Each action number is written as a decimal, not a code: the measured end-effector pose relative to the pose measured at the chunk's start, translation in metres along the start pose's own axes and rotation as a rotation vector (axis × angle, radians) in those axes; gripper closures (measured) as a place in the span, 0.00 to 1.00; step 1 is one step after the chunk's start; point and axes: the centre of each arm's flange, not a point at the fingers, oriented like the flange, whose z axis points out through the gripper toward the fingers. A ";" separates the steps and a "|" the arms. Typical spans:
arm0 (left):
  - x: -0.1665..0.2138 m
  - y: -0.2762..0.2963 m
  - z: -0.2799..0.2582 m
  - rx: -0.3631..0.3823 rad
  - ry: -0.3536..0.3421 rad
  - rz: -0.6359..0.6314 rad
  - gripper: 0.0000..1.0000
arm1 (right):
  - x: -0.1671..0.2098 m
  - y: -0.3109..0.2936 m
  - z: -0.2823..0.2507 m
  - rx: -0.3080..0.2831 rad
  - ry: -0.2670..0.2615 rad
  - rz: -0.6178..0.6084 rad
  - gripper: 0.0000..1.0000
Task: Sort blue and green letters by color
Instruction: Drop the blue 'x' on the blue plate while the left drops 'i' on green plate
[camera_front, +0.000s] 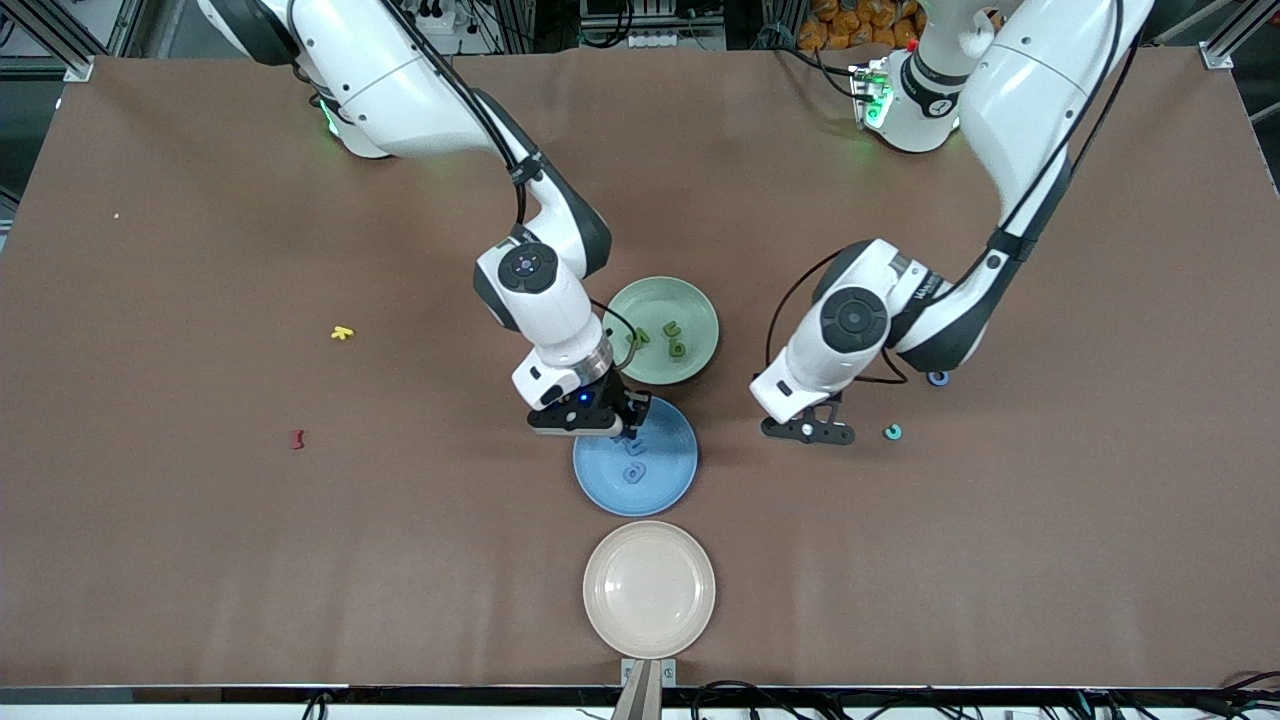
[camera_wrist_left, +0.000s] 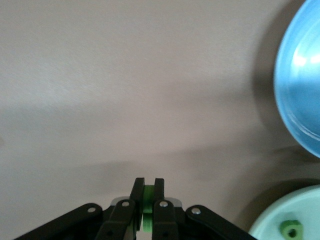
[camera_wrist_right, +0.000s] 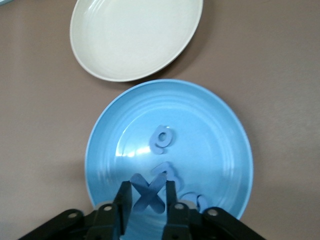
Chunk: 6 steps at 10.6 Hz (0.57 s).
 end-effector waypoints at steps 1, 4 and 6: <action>-0.006 0.014 0.001 0.000 -0.001 -0.026 0.89 | -0.004 -0.004 0.000 0.001 -0.002 -0.006 0.52; -0.018 0.047 -0.002 -0.003 0.005 -0.102 0.89 | -0.002 0.000 0.002 -0.007 -0.002 -0.012 0.07; -0.023 0.058 -0.003 -0.006 0.005 -0.157 0.89 | 0.010 0.012 0.002 -0.029 -0.006 -0.023 0.00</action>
